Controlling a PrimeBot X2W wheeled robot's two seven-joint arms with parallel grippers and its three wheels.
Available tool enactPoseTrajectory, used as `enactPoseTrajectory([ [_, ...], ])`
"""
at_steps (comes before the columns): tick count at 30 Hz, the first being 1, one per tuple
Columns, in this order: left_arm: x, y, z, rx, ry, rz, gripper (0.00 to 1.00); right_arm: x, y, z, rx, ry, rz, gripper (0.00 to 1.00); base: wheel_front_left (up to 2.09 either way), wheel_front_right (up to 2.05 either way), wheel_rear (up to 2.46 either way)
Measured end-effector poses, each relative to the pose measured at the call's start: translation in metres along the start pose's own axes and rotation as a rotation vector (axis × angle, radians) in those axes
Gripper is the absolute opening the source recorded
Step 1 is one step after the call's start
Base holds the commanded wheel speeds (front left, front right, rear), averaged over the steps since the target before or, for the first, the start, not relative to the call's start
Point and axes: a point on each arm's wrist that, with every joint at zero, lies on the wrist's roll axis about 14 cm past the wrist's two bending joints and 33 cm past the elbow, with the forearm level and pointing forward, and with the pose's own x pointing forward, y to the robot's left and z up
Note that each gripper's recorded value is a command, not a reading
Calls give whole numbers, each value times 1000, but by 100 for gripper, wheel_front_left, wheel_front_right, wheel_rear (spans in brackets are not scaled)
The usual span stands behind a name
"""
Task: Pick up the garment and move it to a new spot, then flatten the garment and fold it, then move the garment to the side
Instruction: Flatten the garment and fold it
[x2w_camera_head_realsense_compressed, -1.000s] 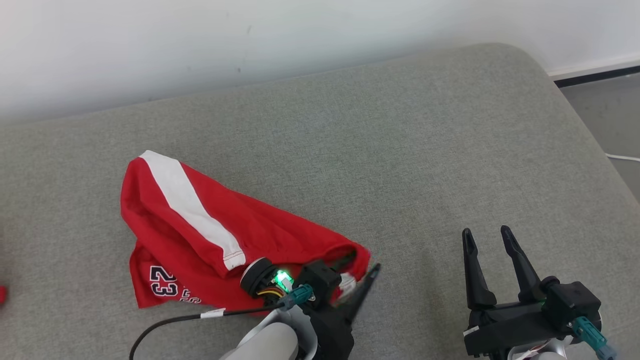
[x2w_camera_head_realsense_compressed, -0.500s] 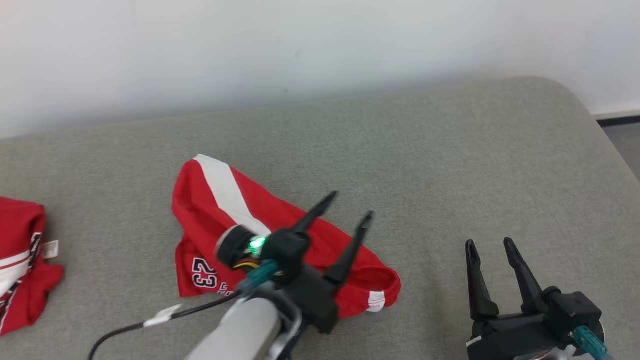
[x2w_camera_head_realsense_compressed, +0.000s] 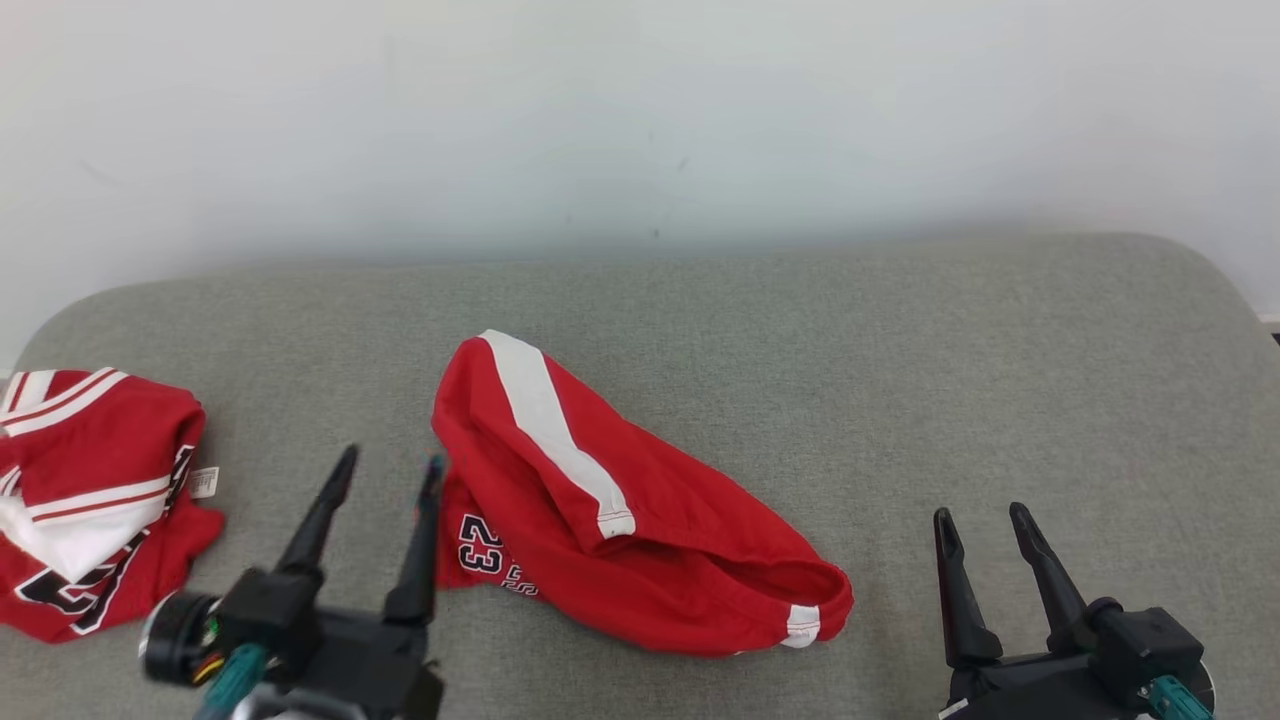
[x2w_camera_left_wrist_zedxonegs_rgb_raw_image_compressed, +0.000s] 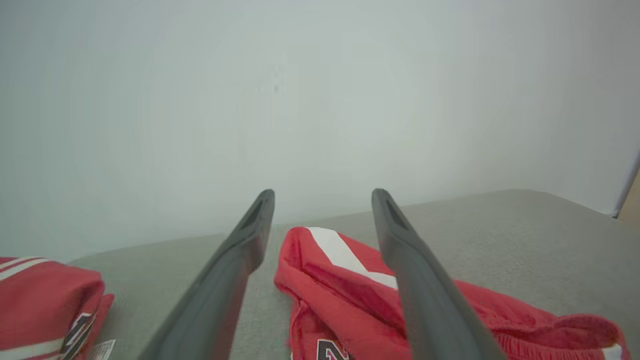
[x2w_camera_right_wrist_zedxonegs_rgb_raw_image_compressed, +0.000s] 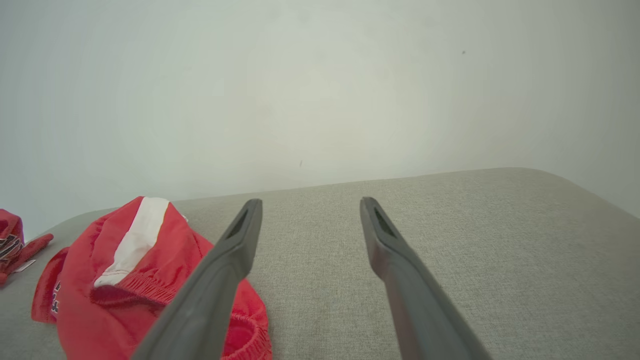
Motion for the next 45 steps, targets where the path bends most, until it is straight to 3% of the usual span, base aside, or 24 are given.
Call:
enactPoseTrajectory([
  [6, -37, 40, -7, -9, 23, 142, 100, -2, 5, -2, -3, 9, 20, 100, 0, 0, 0],
  [12, -63, 51, -20, -35, 59, 221, 100, -2, 6, -4, -9, 15, 30, 100, 0, 0, 0],
  [32, -76, 59, -29, -43, 73, 272, 100, -1, 12, -12, -13, 42, 57, 100, 0, 0, 0],
  [38, -82, 61, -28, -45, 73, 286, 100, 12, 39, -12, -42, 44, 167, 100, 0, 0, 0],
  [45, -91, 66, -31, -52, 85, 321, 100, 37, 96, -24, -107, 80, 390, 100, 0, 0, 0],
])
